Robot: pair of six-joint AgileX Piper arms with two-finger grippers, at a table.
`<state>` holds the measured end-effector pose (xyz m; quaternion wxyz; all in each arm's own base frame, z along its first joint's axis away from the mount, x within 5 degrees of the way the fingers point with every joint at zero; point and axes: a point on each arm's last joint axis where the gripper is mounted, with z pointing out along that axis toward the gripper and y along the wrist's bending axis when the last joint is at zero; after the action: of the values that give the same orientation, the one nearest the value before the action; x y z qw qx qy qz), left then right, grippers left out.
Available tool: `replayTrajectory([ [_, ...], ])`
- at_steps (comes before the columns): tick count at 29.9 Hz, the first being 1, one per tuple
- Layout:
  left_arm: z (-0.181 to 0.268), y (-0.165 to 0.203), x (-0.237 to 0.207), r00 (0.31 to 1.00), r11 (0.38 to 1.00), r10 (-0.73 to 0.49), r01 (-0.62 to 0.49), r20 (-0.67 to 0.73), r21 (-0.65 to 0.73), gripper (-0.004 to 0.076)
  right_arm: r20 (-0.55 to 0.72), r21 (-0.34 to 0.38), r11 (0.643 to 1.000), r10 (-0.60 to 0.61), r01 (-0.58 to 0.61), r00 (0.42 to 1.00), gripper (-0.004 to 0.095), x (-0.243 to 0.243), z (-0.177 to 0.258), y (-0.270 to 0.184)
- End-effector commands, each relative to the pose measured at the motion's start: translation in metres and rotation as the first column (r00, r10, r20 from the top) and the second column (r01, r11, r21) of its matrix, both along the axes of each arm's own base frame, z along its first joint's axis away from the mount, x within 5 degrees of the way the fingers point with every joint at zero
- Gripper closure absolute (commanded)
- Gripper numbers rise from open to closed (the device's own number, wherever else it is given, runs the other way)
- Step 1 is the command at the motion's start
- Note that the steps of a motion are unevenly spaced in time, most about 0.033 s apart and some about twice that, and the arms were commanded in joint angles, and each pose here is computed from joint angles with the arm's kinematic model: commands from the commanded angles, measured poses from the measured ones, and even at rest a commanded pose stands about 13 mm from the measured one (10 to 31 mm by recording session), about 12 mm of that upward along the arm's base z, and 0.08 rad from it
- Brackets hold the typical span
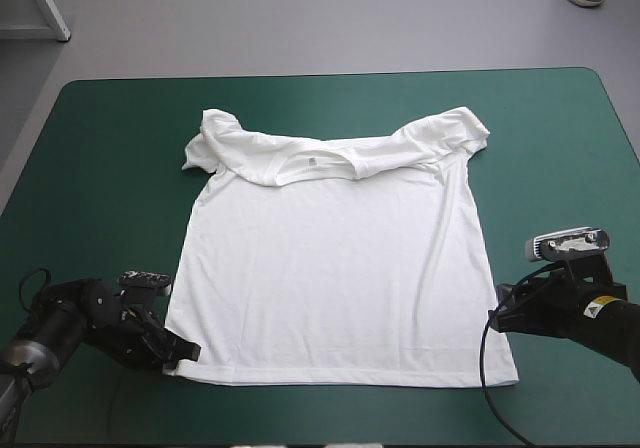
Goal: Fold the cloth
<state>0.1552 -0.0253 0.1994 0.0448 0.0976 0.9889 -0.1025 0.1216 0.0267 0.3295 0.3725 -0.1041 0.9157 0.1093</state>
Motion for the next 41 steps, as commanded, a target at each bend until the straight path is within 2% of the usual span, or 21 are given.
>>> replayTrajectory([
  [1, -0.004, -0.005, 0.003, 1.0, 0.999, 0.02, -0.019, 0.018, -0.046, 0.0706, 0.046, -0.007, 1.0, -0.006, 0.007, 0.999, 0.0469, 0.001, 0.01, -0.001],
  [6, -0.004, -0.004, 0.005, 0.999, 0.999, 0.011, -0.01, 0.042, -0.037, 0.0705, -0.09, -0.008, 1.0, 0.006, -0.007, 0.996, 0.0469, -0.006, -0.007, -0.001],
  [11, -0.002, -0.004, 0.006, 0.999, 0.999, 0.012, -0.009, 0.05, -0.043, 0.0705, -0.221, -0.023, 0.999, 0.022, -0.028, 0.975, 0.0451, -0.011, -0.046, -0.001],
  [17, -0.002, -0.004, 0.006, 0.998, 0.999, -0.008, 0.01, 0.055, -0.04, 0.0705, -0.274, -0.025, 1.0, 0.005, -0.012, 0.962, 0.0388, -0.01, -0.07, -0.002],
  [31, -0.002, -0.004, 0.006, 0.998, 0.999, -0.009, 0.012, 0.055, -0.04, 0.0705, -0.473, -0.043, 0.999, -0.014, -0.007, 0.881, 0.0392, 0.029, -0.11, -0.003],
  [36, -0.002, -0.004, 0.006, 0.998, 0.999, -0.012, 0.014, 0.056, -0.04, 0.0705, -0.534, -0.044, 0.999, -0.012, -0.014, 0.845, 0.0455, 0.036, -0.121, -0.003],
  [41, -0.002, -0.004, 0.006, 0.998, 0.999, -0.011, 0.014, 0.058, -0.039, 0.0705, -0.583, -0.043, 0.997, 0.021, -0.057, 0.812, 0.062, 0.037, -0.128, 0.002],
])
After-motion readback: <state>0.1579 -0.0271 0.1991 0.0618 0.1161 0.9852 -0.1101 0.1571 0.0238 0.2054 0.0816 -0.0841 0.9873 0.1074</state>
